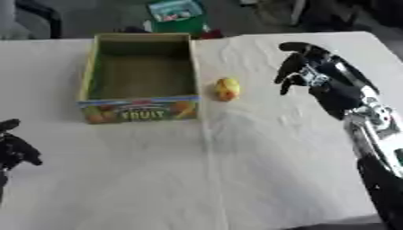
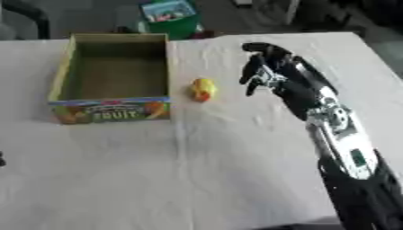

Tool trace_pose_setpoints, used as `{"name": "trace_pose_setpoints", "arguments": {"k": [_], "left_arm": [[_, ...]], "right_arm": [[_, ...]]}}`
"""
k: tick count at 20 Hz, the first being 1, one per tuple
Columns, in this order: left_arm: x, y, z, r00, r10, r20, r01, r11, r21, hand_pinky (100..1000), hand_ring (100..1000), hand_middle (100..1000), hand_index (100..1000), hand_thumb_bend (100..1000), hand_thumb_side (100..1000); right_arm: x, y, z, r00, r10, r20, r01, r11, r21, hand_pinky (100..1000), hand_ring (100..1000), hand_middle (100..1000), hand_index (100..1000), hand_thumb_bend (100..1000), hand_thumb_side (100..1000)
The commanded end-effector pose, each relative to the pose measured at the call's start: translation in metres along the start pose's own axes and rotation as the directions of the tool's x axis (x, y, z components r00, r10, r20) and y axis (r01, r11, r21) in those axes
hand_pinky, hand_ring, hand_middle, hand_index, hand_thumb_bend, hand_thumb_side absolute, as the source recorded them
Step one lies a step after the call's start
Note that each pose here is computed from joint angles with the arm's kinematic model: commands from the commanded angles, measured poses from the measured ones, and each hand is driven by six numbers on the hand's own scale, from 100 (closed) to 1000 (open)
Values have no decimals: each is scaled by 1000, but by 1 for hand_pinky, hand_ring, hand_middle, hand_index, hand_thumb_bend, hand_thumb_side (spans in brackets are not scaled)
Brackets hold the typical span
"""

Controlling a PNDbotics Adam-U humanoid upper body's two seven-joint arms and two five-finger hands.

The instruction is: Pick up objects on the table and place them in the box.

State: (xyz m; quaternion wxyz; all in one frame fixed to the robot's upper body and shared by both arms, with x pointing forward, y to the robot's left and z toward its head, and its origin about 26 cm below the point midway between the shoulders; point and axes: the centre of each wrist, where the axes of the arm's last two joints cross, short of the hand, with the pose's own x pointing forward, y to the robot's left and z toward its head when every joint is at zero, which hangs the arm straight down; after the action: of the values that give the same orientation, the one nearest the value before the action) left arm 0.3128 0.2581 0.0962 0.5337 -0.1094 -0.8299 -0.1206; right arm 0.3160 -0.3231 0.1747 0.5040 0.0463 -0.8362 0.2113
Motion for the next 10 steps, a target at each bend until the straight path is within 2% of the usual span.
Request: {"name": "trace_pose_setpoints", "arguments": {"k": [1, 4, 10], "left_arm": [[6, 2, -3, 1000, -11, 23, 11, 1000, -5, 469, 504, 463, 798, 100, 766], [6, 2, -3, 1000, -12, 22, 12, 1000, -6, 469, 504, 463, 798, 100, 766], [6, 2, -2, 1000, -13, 18, 13, 1000, -8, 469, 504, 463, 798, 100, 765]], "right_arm": [[17, -9, -3, 995, 90, 35, -91, 996, 24, 425, 561, 520, 847, 100, 413], [25, -16, -5, 988, 149, 51, -151, 988, 42, 426, 563, 522, 849, 100, 390], [40, -36, -11, 953, 291, 84, -298, 951, 78, 434, 569, 528, 855, 100, 330]]}}
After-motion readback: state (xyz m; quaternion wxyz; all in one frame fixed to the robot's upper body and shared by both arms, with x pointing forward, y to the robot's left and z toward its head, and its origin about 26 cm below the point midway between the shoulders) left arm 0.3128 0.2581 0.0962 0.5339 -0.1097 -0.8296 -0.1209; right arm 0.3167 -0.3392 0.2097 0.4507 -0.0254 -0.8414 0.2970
